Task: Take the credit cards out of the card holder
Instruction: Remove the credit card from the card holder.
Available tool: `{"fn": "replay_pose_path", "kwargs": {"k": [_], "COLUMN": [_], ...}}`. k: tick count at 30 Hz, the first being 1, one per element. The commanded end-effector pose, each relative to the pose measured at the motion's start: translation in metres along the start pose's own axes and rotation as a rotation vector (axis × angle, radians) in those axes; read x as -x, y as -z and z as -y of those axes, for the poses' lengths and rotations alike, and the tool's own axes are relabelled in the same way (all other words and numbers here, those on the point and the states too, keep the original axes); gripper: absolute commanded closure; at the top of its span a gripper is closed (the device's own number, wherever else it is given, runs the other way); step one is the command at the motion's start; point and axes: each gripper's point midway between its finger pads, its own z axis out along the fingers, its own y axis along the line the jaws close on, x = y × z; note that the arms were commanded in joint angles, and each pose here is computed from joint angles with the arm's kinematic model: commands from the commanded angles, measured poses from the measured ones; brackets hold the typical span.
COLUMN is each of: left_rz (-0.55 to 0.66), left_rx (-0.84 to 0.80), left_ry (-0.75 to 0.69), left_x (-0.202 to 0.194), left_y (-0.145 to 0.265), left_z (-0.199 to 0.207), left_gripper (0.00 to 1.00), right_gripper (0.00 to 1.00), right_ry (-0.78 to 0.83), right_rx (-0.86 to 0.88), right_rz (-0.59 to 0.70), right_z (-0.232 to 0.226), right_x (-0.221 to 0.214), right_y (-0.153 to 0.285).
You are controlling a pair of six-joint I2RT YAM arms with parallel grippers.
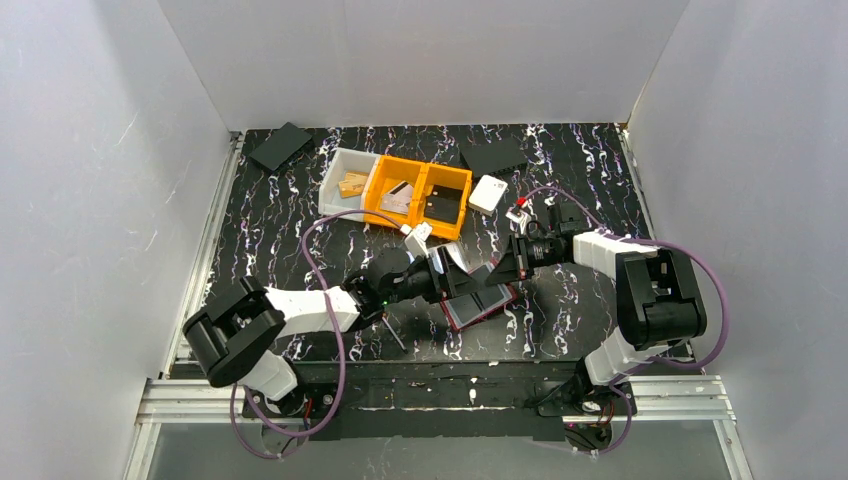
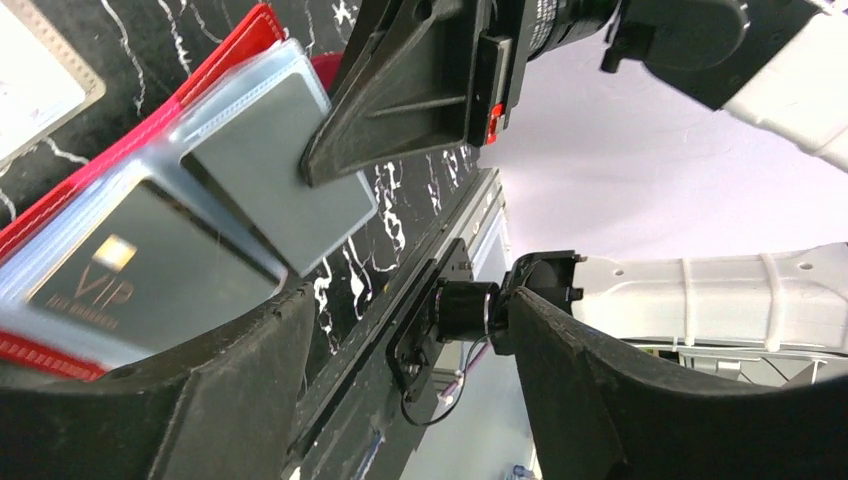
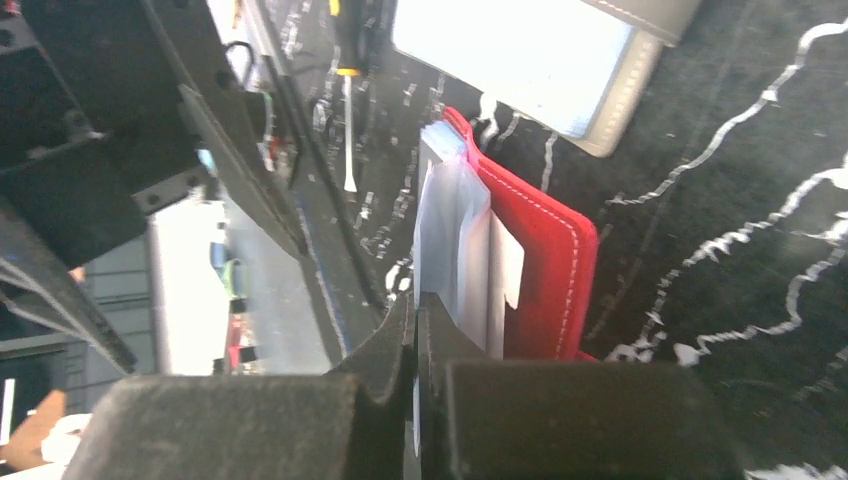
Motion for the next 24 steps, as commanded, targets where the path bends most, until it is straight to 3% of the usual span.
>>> {"fn": "replay_pose_path", "kwargs": {"k": [1, 15, 24], "left_rz": [0.070, 0.131, 0.128], "left_rx": [-0.101, 0.001, -0.002], "left_ry": [-0.015, 0.018, 0.015], "left_x": [0.013, 0.015, 0.016], "left_y": [-0.006, -0.009, -0.019], "left_z": [0.018, -0.017, -0.018], "left_gripper": [0.33, 0.35, 0.44], "right_gripper": [0.99, 0.99, 0.99], "right_ry": [-0.001, -0.026, -0.029], "right_rx": [0.183, 0.247, 0.276], "right_rz": [0.051, 0.052, 0.048], "right_z": [-0.038, -0.049, -0.054], "right_x": [0.013, 0.013, 0.012], "right_y": [0.004, 0.006, 0.007]}}
